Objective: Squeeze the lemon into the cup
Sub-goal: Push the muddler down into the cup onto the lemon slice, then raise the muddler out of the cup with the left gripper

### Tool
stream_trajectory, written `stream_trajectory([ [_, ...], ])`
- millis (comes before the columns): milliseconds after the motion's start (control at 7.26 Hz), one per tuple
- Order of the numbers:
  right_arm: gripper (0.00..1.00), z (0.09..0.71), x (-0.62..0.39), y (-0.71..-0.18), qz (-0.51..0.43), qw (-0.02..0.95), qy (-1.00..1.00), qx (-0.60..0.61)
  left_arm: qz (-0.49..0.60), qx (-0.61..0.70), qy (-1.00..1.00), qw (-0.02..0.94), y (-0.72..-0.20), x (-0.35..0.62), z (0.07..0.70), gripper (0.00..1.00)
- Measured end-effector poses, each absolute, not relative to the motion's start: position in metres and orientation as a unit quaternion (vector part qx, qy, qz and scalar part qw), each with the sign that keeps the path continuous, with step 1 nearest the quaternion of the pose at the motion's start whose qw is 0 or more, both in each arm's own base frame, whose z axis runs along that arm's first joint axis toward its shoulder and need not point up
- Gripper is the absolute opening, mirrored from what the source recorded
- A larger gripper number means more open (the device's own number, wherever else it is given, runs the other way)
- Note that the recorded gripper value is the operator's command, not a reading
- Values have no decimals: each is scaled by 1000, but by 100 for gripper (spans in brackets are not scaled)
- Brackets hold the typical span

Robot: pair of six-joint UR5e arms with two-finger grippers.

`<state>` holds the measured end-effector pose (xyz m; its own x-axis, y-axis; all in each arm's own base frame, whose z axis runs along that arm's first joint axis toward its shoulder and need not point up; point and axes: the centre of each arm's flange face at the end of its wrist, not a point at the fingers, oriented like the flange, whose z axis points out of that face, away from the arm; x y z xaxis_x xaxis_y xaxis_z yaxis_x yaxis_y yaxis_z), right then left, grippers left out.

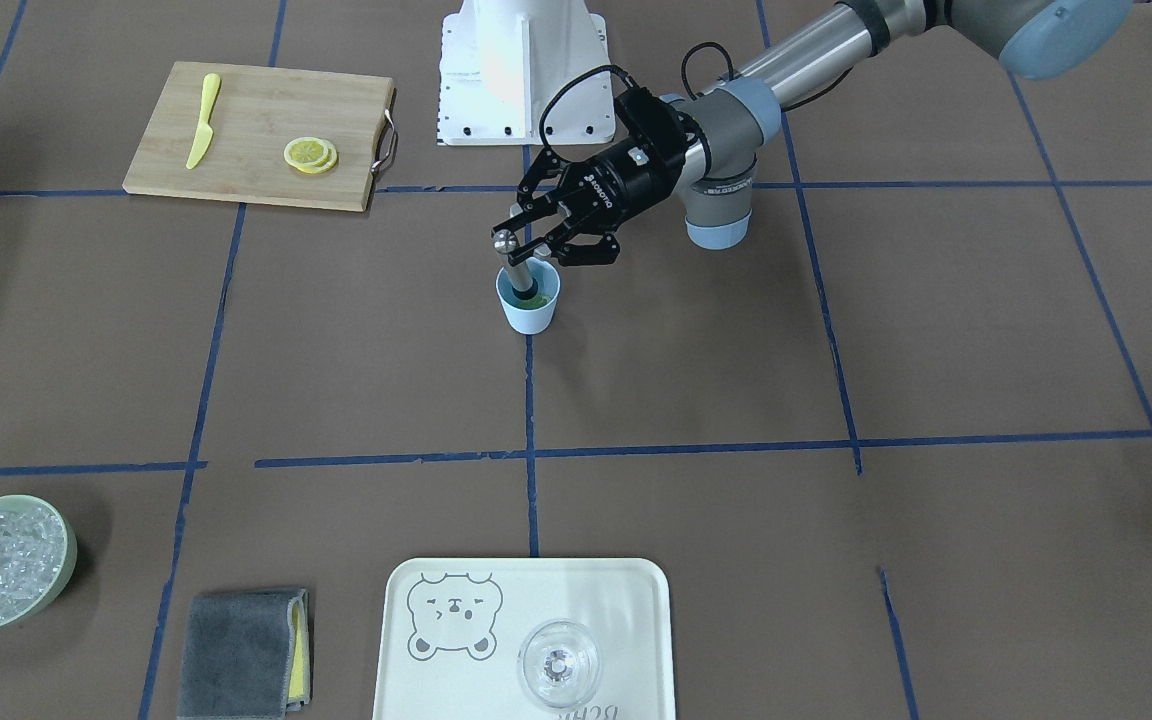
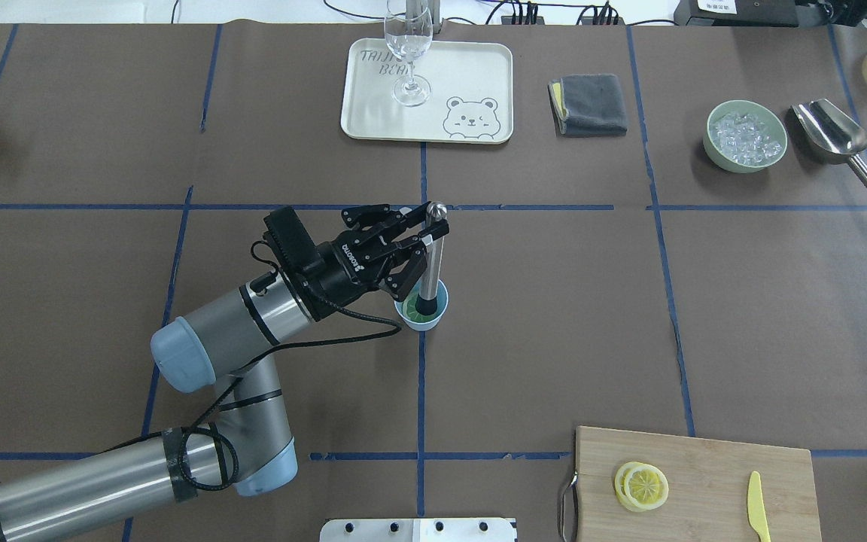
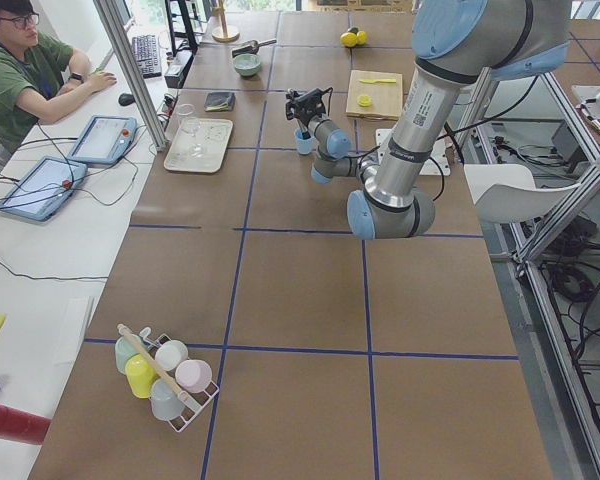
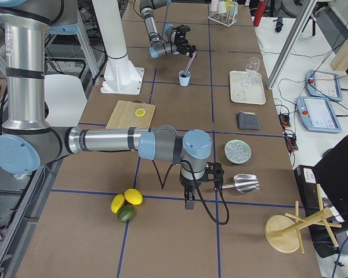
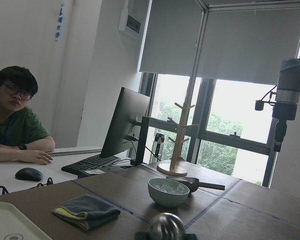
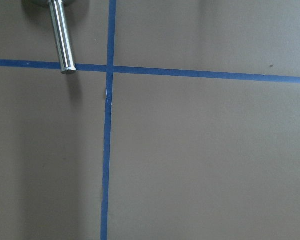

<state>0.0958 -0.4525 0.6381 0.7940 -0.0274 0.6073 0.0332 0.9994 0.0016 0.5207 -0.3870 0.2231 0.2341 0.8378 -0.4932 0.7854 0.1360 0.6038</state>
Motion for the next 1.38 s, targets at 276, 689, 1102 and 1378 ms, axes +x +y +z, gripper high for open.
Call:
stream_trajectory([
  [276, 100, 639, 96, -452, -15, 947, -321, -5, 16, 669, 621, 408, -415, 481, 201, 0],
  [689, 100, 640, 96, -451, -15, 947, -322, -7, 3, 630, 605, 487, -454, 466, 192, 0],
  [1102, 100, 640, 95, -450, -14, 946, -323, -7, 65, 538, 537, 647, -495, 456, 205, 0],
  [1378, 100, 641, 95, -450, -14, 946, -323, -7, 114, 439, 482, 750, -523, 430, 231, 0],
])
